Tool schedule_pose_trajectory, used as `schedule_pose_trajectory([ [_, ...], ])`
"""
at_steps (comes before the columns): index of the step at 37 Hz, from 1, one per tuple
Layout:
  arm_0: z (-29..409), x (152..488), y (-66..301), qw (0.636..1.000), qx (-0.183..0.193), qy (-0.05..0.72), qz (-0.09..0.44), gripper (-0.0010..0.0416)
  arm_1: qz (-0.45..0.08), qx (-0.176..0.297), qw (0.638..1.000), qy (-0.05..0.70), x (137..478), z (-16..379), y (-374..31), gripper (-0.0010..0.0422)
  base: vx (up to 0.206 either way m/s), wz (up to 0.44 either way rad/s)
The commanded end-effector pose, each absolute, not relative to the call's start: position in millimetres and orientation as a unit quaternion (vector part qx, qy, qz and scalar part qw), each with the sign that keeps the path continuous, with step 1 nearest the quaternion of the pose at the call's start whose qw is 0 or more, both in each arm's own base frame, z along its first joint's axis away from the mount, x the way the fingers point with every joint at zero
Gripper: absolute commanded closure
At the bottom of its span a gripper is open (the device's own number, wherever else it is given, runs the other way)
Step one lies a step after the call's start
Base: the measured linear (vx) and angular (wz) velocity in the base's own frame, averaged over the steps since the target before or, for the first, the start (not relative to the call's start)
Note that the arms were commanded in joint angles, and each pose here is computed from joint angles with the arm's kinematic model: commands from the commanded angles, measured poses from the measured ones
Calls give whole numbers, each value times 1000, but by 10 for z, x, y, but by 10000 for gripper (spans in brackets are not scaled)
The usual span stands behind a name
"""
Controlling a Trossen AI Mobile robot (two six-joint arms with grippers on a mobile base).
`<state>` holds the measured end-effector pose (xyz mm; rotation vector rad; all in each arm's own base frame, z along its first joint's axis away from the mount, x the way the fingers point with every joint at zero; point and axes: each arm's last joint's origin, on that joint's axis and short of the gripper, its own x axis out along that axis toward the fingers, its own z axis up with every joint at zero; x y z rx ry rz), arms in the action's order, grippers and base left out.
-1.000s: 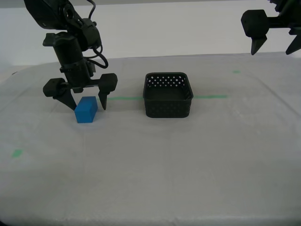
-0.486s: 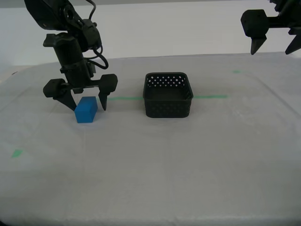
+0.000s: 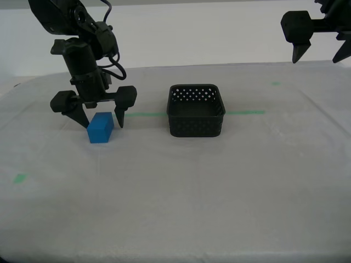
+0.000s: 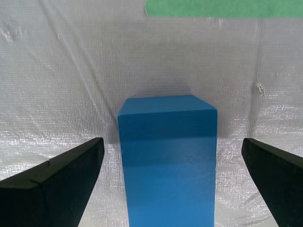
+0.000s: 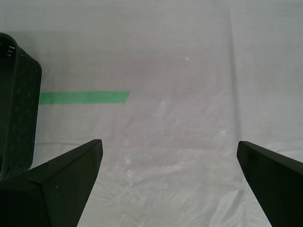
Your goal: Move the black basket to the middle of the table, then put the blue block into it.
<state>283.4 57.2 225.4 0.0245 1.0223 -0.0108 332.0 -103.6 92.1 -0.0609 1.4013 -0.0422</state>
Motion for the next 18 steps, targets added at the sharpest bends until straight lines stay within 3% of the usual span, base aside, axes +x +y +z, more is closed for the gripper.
schedule_pose_trajectory([
  [1,2257,2838,570,873,12,487,-7,7,-19,-27,765,644,3321,921,-1038,18,0,0],
  [9,2258,2839,571,873,12,487,-6,7,-14,-34,765,644,3322,921,-1038,79,0,0],
  [18,2259,2841,571,874,12,486,-6,7,-7,-42,763,645,3319,920,-1037,204,0,0],
])
